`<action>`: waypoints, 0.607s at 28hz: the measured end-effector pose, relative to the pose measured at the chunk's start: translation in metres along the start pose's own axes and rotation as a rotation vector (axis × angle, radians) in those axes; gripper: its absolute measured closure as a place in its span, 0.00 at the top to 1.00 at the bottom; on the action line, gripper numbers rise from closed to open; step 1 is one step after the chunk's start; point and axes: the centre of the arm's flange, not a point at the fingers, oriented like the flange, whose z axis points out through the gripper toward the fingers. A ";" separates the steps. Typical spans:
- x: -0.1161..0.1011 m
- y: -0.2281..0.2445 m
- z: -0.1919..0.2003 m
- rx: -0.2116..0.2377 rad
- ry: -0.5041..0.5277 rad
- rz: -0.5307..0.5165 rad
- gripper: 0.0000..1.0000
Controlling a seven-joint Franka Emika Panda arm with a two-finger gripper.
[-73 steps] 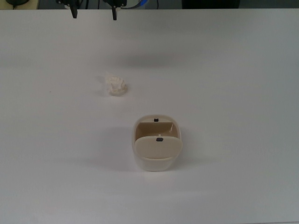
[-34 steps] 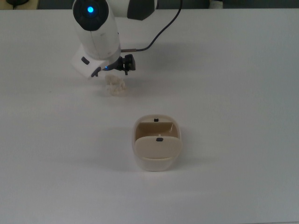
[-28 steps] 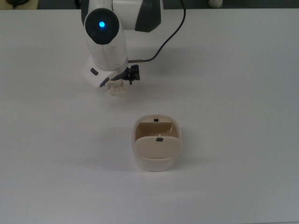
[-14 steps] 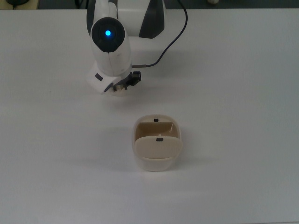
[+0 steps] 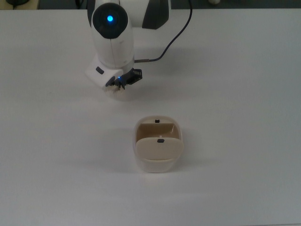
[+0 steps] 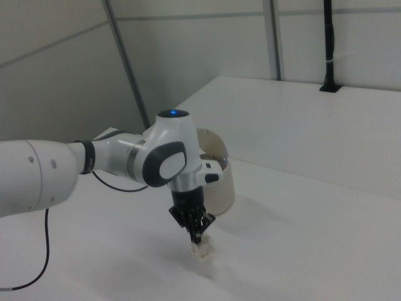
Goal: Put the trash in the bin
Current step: 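Lift the paper ball and carry it over the cream bin opening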
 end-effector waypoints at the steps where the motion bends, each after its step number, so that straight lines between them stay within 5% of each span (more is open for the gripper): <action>1: 0.000 0.000 -0.009 -0.001 0.014 0.000 0.04; 11: 0.006 -0.010 -0.115 -0.009 0.219 -0.018 0.04; 17: 0.020 -0.043 -0.146 -0.004 0.390 -0.069 0.04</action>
